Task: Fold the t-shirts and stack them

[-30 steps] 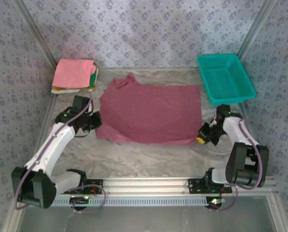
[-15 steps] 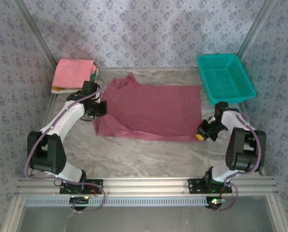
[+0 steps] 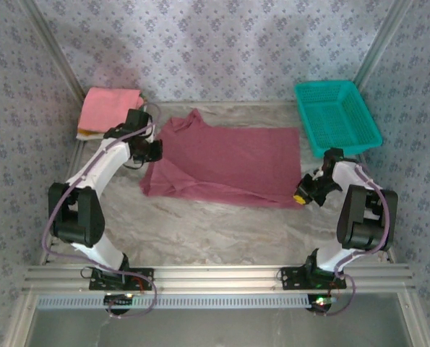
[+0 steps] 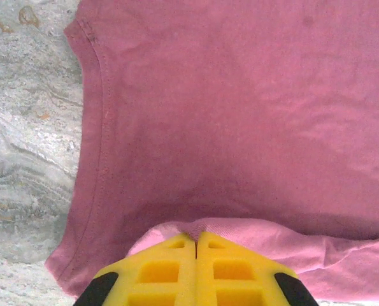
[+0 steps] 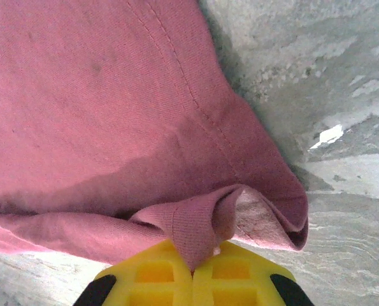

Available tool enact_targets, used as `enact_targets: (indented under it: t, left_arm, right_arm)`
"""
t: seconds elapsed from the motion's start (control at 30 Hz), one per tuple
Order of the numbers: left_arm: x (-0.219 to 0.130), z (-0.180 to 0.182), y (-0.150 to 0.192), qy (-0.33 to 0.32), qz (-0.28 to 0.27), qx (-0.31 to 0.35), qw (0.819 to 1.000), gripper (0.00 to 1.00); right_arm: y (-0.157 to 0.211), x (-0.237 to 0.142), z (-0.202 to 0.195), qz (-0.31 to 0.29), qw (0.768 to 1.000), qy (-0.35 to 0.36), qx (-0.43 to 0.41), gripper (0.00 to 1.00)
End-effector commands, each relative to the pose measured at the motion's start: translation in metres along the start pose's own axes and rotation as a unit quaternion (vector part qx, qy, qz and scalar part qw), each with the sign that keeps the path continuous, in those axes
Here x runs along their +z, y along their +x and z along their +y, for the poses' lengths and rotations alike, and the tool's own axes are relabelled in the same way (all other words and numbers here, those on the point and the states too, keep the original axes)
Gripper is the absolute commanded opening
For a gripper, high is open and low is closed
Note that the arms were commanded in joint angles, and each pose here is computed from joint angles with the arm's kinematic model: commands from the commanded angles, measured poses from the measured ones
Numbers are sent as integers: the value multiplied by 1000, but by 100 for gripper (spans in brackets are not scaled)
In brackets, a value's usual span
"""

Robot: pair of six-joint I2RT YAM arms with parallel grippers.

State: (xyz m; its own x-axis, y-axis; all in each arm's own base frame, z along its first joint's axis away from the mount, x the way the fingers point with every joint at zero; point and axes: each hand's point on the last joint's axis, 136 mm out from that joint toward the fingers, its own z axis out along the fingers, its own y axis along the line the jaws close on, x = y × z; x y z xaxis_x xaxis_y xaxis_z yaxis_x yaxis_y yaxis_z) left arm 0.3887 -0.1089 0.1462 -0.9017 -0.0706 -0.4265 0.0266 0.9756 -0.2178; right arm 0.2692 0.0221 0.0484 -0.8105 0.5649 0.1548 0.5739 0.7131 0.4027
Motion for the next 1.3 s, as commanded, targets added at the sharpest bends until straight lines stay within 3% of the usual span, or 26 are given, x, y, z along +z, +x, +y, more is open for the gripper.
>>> enact_targets:
  t: [0.0,1.27]
  left_arm:
    - [1,1,-8,-4,1,14,1000,0]
    - [24,3,-47,-35,1,42,999,0]
  right_arm:
    - [-3,1,3,7,1000,-13,2,3]
    - [-33,3,22,3,999,-31,4,9]
